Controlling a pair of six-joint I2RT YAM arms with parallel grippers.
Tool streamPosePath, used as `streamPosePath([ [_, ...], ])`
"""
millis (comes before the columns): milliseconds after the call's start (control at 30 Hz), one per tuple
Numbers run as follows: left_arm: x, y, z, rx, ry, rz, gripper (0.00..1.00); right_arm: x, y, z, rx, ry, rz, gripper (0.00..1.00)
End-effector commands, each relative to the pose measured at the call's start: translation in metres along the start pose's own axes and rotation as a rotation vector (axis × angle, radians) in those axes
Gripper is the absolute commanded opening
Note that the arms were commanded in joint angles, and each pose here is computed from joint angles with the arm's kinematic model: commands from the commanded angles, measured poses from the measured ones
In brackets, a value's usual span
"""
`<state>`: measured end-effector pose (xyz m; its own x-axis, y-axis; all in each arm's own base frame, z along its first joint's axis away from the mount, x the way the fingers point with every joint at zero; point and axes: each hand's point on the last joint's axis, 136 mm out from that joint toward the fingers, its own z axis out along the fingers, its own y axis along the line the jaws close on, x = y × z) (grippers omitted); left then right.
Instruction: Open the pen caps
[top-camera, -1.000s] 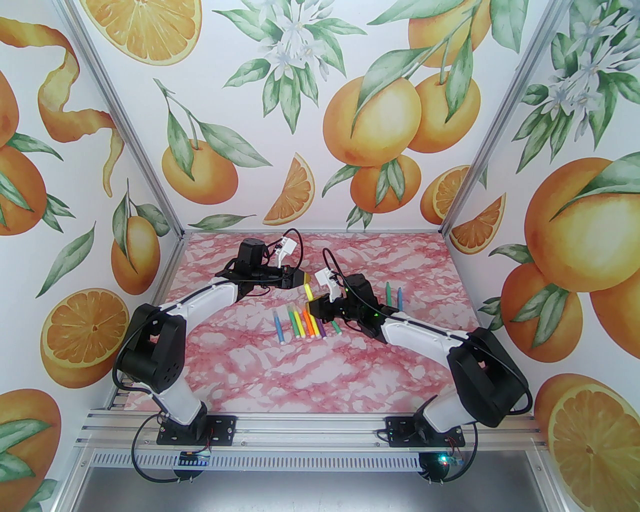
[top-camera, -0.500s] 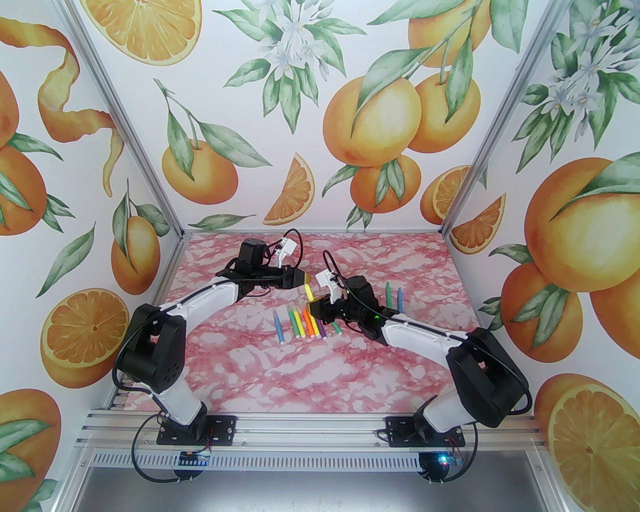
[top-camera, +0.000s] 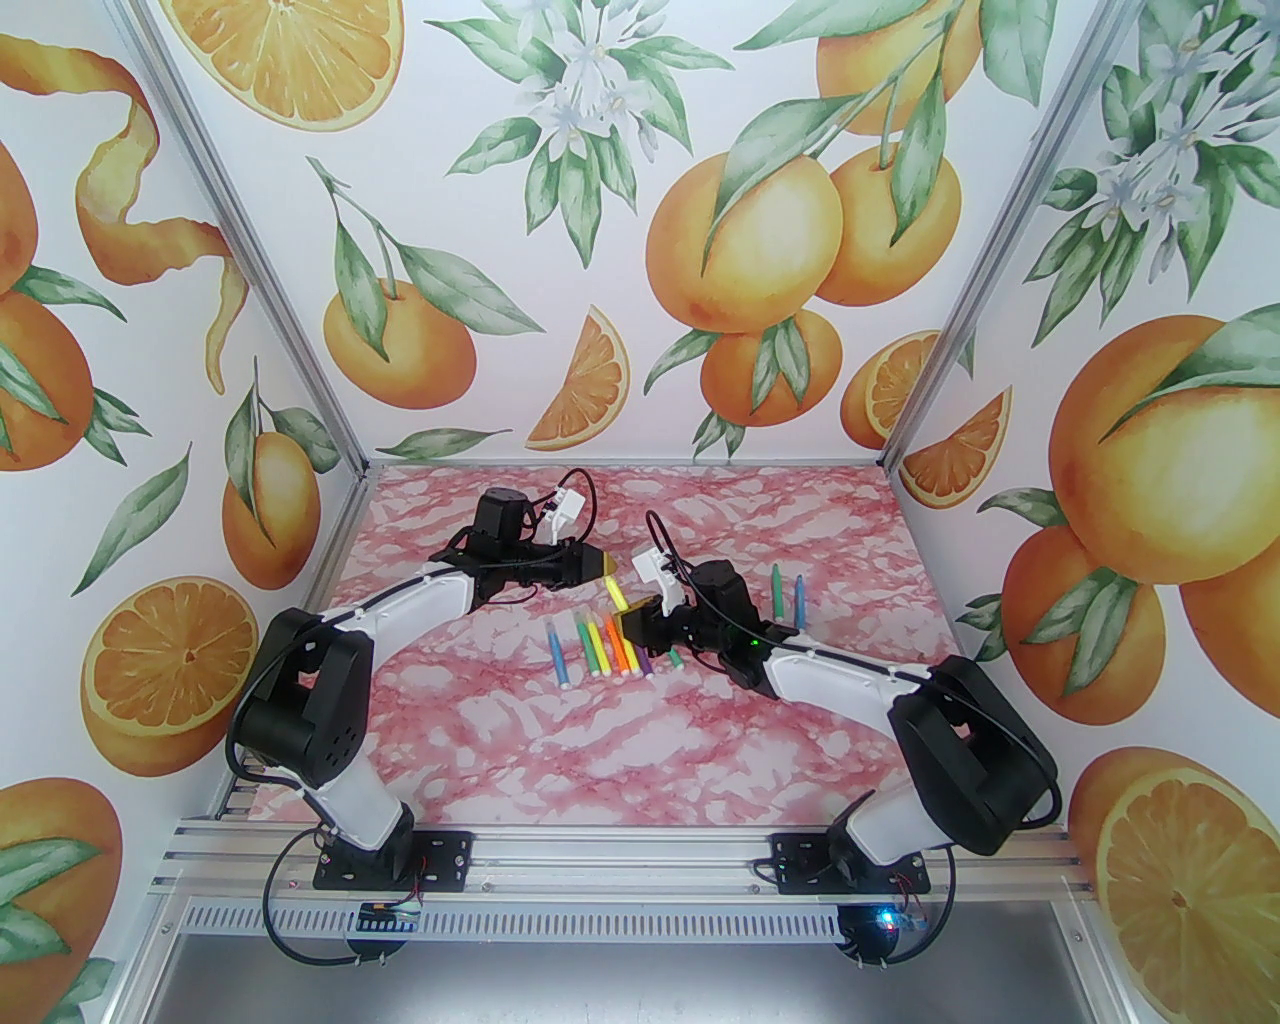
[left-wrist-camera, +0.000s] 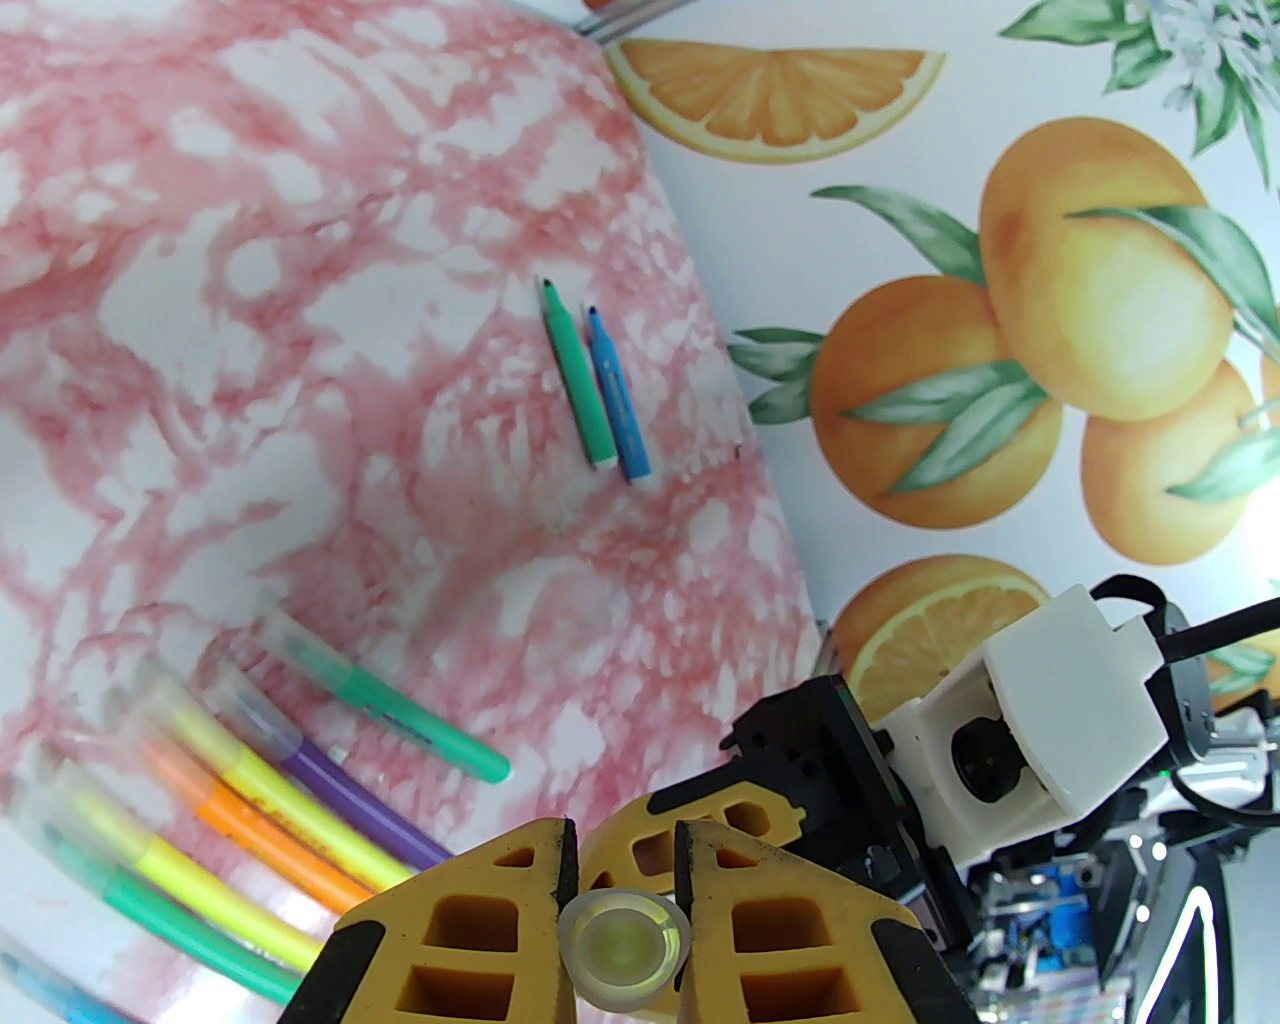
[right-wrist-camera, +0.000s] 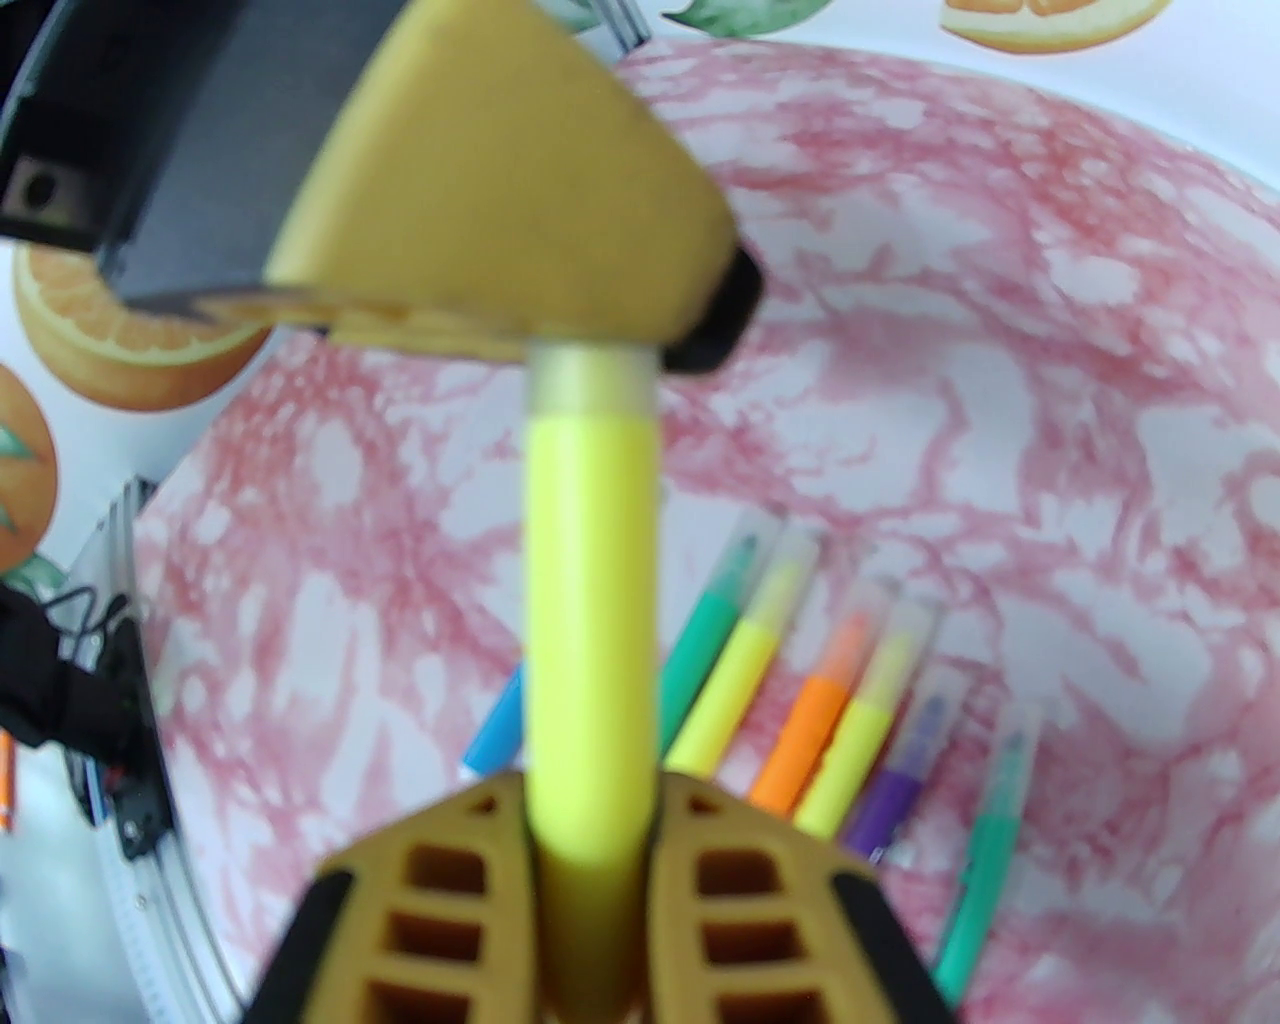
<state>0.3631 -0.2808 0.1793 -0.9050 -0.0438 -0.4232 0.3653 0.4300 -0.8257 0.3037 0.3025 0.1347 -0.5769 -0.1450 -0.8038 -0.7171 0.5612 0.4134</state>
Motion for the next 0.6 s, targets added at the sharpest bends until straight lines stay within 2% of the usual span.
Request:
streamPosePath([
  [0,-0.064,0.012,-0.044,-0.131,-0.267,0.080,0.00,0.039,0.008,-0.009,-0.041,0.117,0.015,0.00],
  [400,-0.066,0.014,-0.052,-0.172,-0.301,0.068,0.00,0.049,0.011,-0.018,-0.038,0.129,0.004,0.00],
  [567,-0.059,0.026,-0.062,-0.301,-0.261,0.109,0.00,0.047,0.005,-0.024,0.011,0.126,-0.005,0.00],
])
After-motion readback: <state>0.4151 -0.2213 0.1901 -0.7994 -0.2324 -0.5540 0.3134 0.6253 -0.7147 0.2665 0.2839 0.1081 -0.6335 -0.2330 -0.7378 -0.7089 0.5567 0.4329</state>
